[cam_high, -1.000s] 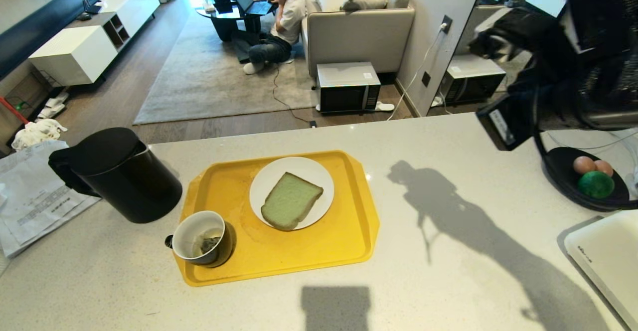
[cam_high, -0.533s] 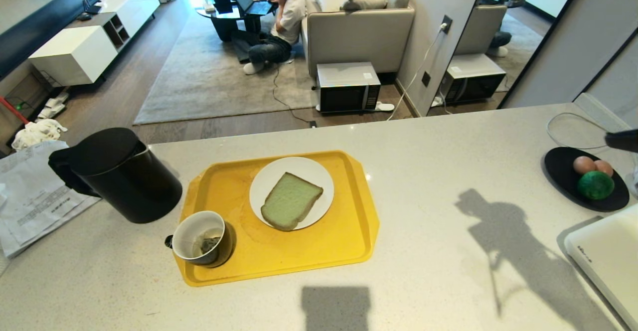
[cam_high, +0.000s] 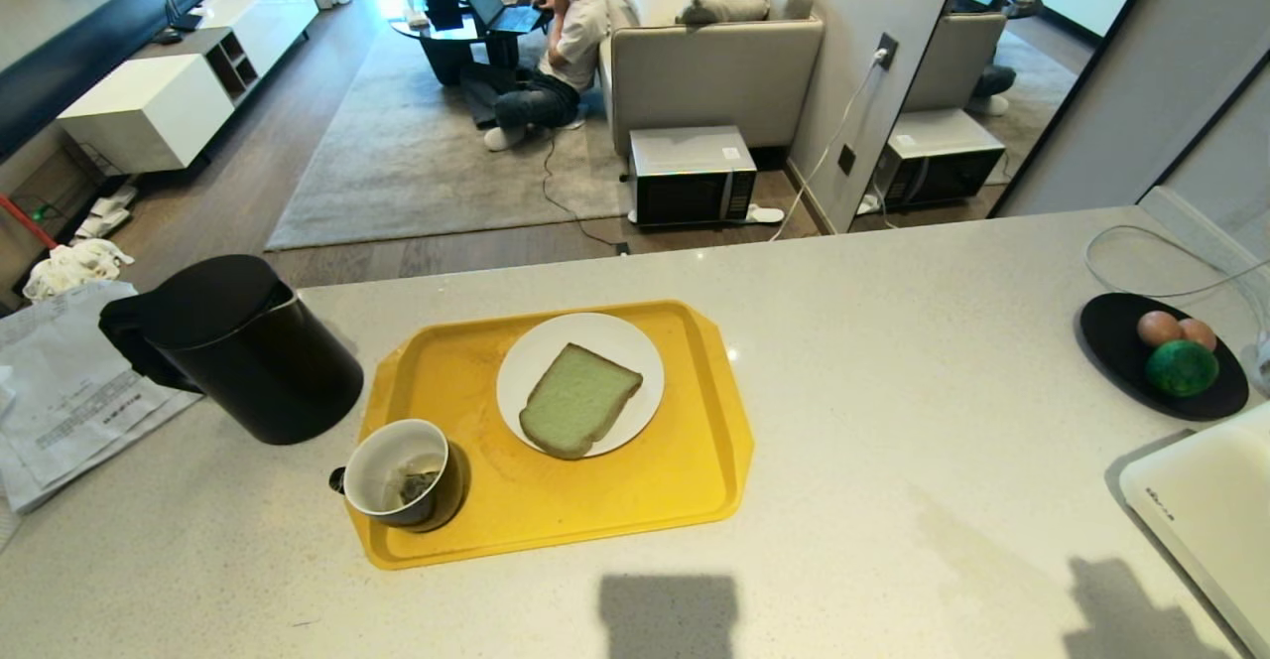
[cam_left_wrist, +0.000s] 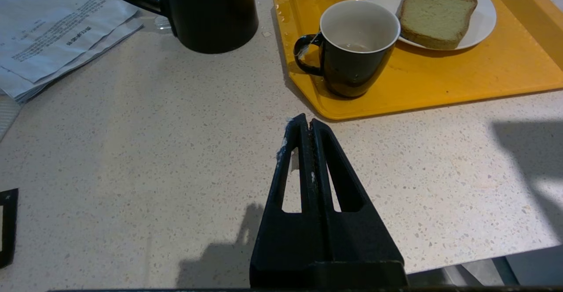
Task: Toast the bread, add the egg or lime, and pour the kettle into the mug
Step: Pick up the egg
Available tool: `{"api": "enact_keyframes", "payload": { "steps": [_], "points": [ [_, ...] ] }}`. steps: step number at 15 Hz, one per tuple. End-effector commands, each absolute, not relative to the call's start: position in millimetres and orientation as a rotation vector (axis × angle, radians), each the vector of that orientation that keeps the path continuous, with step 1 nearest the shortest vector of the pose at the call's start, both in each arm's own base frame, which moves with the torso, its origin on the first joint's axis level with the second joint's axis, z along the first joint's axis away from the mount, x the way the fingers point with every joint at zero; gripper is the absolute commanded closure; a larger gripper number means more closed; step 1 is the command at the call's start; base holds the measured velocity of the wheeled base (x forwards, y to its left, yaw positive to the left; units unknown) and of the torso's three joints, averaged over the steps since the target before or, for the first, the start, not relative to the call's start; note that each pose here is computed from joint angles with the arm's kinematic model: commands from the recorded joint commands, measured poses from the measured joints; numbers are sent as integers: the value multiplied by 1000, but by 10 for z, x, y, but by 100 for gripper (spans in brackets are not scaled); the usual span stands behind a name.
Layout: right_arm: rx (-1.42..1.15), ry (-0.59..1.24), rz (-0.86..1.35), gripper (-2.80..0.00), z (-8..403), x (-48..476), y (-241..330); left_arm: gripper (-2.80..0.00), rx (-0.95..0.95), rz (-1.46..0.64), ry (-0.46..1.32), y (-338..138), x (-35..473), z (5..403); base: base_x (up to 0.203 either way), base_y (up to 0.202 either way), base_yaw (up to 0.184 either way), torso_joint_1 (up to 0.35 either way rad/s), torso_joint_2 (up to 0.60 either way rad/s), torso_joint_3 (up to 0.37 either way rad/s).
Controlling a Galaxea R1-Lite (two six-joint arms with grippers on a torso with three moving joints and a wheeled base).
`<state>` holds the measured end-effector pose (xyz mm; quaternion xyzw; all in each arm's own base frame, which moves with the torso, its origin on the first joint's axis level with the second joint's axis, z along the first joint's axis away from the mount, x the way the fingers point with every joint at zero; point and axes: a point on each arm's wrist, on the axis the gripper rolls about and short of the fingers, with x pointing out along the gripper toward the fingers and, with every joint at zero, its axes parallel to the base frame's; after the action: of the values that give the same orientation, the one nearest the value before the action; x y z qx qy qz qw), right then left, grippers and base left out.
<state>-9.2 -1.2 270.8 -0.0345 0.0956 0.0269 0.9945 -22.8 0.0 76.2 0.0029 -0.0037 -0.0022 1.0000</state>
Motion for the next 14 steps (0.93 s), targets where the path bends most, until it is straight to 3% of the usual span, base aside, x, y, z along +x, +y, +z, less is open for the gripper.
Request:
{"api": "enact_keyframes", "payload": {
  "steps": [1, 9, 14],
  "points": [
    [-49, 29, 20, 0, 2535, -320, -19, 0, 6, -5, -8, 0, -228, 763, 0, 0, 0, 0, 0, 0],
    [-80, -477, -44, 0, 2045, -917, -14, 0, 6, -5, -8, 0, -228, 763, 0, 0, 0, 0, 0, 0],
    [-164, -451, -153, 0, 1790, -721, -28, 0, 6, -5, -8, 0, -228, 763, 0, 0, 0, 0, 0, 0]
  ]
}}
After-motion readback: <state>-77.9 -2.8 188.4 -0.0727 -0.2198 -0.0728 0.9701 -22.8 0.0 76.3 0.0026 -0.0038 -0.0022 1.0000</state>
